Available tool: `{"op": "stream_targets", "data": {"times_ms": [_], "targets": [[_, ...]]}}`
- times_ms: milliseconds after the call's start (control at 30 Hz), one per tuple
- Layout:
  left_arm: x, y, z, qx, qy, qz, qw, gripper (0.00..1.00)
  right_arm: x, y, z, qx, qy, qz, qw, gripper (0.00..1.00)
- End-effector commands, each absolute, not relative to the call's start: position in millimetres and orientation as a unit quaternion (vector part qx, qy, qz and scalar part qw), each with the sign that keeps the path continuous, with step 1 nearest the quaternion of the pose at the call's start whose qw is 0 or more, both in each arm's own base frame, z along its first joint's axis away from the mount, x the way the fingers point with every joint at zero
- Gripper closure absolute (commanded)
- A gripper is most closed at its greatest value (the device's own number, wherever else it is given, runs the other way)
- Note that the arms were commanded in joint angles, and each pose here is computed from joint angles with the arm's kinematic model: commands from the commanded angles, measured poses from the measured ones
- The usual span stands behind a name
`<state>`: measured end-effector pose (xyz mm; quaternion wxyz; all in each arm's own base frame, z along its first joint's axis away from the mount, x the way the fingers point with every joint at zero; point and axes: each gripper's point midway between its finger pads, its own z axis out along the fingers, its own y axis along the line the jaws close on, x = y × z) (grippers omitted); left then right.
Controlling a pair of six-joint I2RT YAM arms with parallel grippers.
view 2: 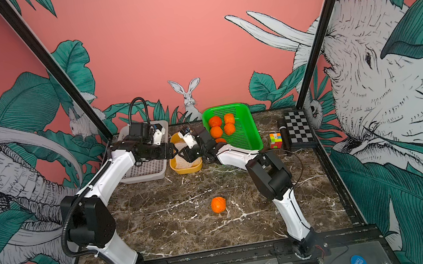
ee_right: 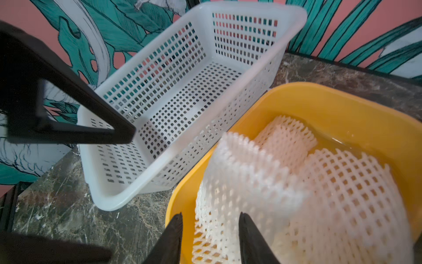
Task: Remove foam nets from oranges
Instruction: Place the foam net into the storage box.
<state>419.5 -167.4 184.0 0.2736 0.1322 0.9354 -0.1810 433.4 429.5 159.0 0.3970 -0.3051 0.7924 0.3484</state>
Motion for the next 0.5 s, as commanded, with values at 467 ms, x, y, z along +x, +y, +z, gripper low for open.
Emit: {"op": "stream_targets", "data": {"times_ms": [467], "targets": [[382, -169, 223, 0.111, 0.911, -0.242, 0.314, 0.05, 333, 350, 211, -0.365, 0.789, 0.299, 0.393, 0.36]]}}
